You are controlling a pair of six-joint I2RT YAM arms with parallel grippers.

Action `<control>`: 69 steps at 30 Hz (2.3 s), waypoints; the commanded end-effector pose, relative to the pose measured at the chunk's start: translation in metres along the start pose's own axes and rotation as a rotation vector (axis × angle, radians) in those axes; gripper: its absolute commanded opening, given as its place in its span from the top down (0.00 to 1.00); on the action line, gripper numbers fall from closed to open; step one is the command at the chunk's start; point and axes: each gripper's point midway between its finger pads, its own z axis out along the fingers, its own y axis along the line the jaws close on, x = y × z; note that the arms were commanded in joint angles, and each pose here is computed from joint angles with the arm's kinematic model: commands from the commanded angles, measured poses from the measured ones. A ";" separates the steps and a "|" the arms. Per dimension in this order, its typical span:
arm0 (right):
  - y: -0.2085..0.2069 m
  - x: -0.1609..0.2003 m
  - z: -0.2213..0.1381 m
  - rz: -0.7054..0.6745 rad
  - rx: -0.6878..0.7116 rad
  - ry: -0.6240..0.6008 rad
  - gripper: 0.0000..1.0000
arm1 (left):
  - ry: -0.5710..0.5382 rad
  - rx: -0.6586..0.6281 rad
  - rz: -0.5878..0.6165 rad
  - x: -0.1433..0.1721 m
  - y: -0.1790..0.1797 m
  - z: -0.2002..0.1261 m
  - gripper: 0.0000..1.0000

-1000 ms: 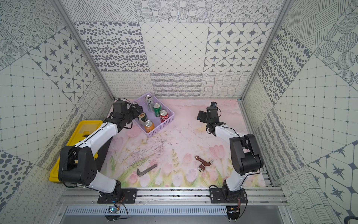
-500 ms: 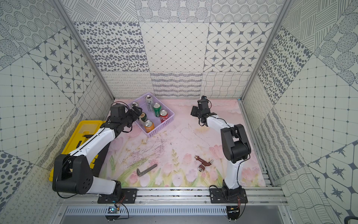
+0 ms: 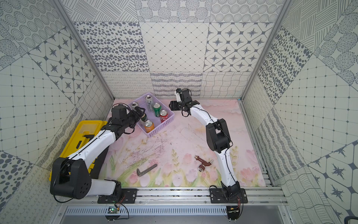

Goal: Take out the drinks from the basket
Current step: Move the basket to the center of the board.

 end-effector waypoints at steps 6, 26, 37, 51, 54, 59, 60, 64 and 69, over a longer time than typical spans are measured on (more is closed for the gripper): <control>0.000 0.014 0.021 -0.101 0.101 0.075 0.37 | -0.012 -0.057 0.030 0.001 -0.001 -0.012 0.00; -0.001 0.046 0.060 -0.113 0.133 0.190 0.69 | -0.006 -0.133 0.023 0.005 0.016 -0.009 0.00; -0.023 0.053 0.023 0.005 0.268 0.129 1.00 | -0.037 -0.178 0.022 0.005 0.026 -0.016 0.00; -0.089 0.150 -0.107 0.297 0.433 0.041 1.00 | 0.042 -0.083 -0.010 0.023 0.004 0.002 0.00; -0.088 0.169 -0.118 0.322 0.426 0.065 1.00 | 0.056 -0.087 0.010 0.027 0.003 0.005 0.00; -0.086 0.202 -0.129 0.389 0.410 0.085 1.00 | 0.062 -0.103 0.030 0.033 0.006 0.006 0.00; -0.085 0.206 -0.130 0.394 0.408 0.088 1.00 | 0.067 -0.100 0.034 0.035 0.005 0.007 0.00; -0.079 0.213 -0.134 0.367 0.384 0.106 1.00 | 0.070 -0.108 0.053 0.037 0.005 0.004 0.00; -0.066 0.231 -0.139 0.334 0.310 0.181 1.00 | 0.071 -0.109 0.066 0.037 0.003 0.001 0.00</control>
